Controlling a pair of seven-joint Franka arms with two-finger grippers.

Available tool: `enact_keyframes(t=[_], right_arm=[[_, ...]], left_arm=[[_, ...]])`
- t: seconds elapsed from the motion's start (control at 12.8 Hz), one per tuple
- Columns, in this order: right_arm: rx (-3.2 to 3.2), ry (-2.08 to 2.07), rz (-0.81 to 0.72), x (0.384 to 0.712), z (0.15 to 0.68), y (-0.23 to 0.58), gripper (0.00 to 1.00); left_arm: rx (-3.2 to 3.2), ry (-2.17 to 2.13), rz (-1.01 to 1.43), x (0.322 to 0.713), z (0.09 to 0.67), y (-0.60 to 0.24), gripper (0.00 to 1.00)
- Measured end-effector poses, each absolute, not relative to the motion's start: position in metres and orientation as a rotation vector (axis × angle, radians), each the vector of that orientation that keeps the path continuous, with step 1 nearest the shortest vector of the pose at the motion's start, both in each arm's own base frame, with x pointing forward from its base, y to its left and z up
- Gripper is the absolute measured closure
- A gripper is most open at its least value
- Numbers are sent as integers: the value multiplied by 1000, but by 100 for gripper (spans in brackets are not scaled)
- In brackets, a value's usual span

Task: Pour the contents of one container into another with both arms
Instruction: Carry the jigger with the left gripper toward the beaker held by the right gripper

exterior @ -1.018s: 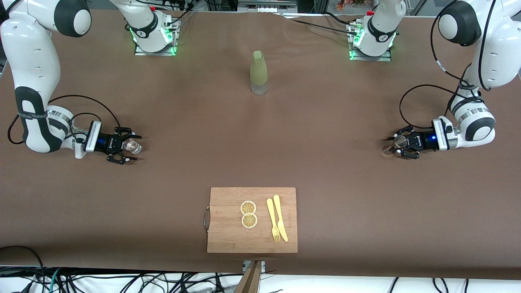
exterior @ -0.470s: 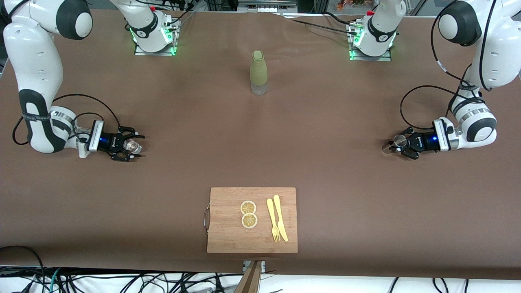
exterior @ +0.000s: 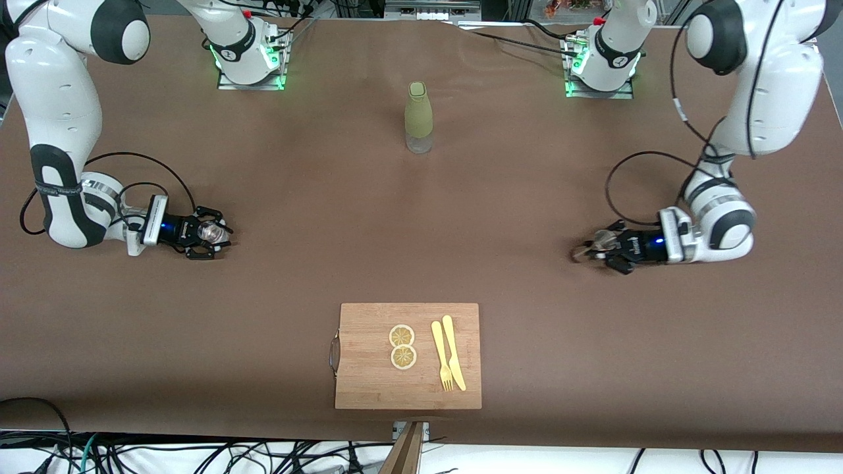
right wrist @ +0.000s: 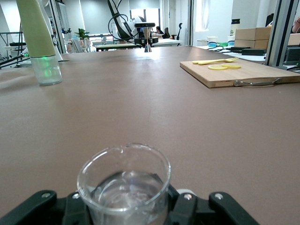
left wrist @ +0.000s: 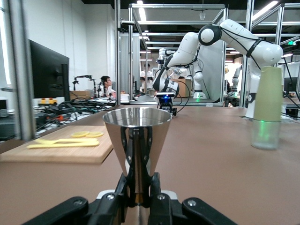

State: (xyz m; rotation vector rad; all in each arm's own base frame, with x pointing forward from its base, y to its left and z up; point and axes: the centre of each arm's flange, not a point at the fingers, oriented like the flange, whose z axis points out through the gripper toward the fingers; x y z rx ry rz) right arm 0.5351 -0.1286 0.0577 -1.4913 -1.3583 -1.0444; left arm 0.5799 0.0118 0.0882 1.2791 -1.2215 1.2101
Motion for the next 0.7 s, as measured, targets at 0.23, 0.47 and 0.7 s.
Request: enact_keyframes(t=[0.23, 0.47, 0.7], right_arm=[[-1488, -1354, -1051, 536, 58, -128, 73], [-1490, -1340, -1060, 537, 59, -126, 76], [-1468, -1316, -1072, 543, 60, -111, 79]], left_arm=[[1292, -1264, 1093, 607, 100, -79, 79], [1321, -1244, 1053, 618, 111, -182, 79], [1341, -1295, 1018, 619, 129, -268, 79]])
